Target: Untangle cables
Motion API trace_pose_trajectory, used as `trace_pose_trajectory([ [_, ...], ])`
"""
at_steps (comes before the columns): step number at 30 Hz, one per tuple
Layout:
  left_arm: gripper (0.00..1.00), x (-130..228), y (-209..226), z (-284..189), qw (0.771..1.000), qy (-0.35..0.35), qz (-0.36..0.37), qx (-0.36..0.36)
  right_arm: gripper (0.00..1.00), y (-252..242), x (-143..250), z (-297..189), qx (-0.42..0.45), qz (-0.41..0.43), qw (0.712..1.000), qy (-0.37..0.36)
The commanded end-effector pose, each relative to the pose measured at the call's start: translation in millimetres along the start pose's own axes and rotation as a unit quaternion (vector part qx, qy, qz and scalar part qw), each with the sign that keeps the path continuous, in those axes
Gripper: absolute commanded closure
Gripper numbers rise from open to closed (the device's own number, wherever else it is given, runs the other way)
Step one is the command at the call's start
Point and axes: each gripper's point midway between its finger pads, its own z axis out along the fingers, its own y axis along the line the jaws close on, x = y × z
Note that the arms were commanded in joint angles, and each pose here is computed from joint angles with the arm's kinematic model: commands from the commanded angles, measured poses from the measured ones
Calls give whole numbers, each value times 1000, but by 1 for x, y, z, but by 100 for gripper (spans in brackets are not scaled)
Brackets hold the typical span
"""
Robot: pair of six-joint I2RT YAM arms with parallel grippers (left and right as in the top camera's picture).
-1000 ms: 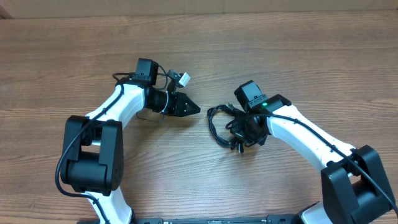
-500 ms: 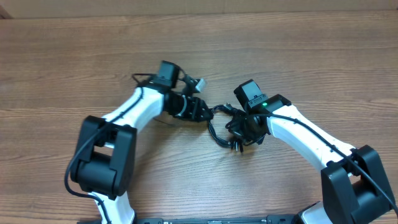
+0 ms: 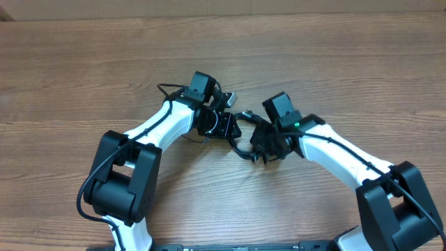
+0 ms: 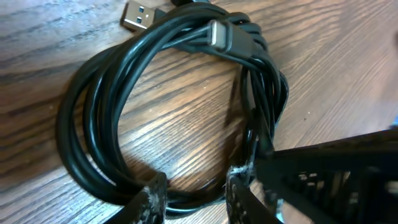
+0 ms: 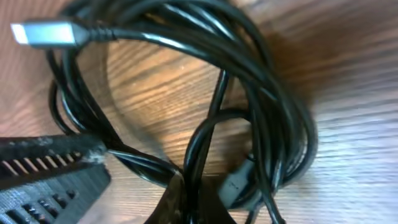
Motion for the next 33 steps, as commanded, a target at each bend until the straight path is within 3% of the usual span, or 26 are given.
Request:
trace_pose_trajectory([
  [1, 68, -2, 7, 0, 1000, -3, -12, -11, 96, -4, 12, 8, -28, 36, 999, 23],
  [11, 68, -4, 27, -5, 998, -11, -39, -54, 96, 9, 2, 18, -99, 13, 995, -14],
  [15, 68, -5, 29, -8, 998, -12, -46, -45, 96, 24, 12, 9, -137, -47, 989, 18],
  [23, 60, -5, 29, -13, 999, -9, -47, -22, 88, 41, -2, -17, -185, -51, 981, 13],
  [26, 56, -5, 18, -18, 999, -7, -26, 28, 69, 37, -3, -16, -179, -44, 983, 16],
  [29, 51, -5, 2, -27, 995, -6, -6, 97, 68, 32, 2, -15, -171, -43, 984, 27],
  [33, 47, -6, 8, -35, 994, -12, -4, 108, 68, 39, 11, -18, -191, -84, 977, 45],
])
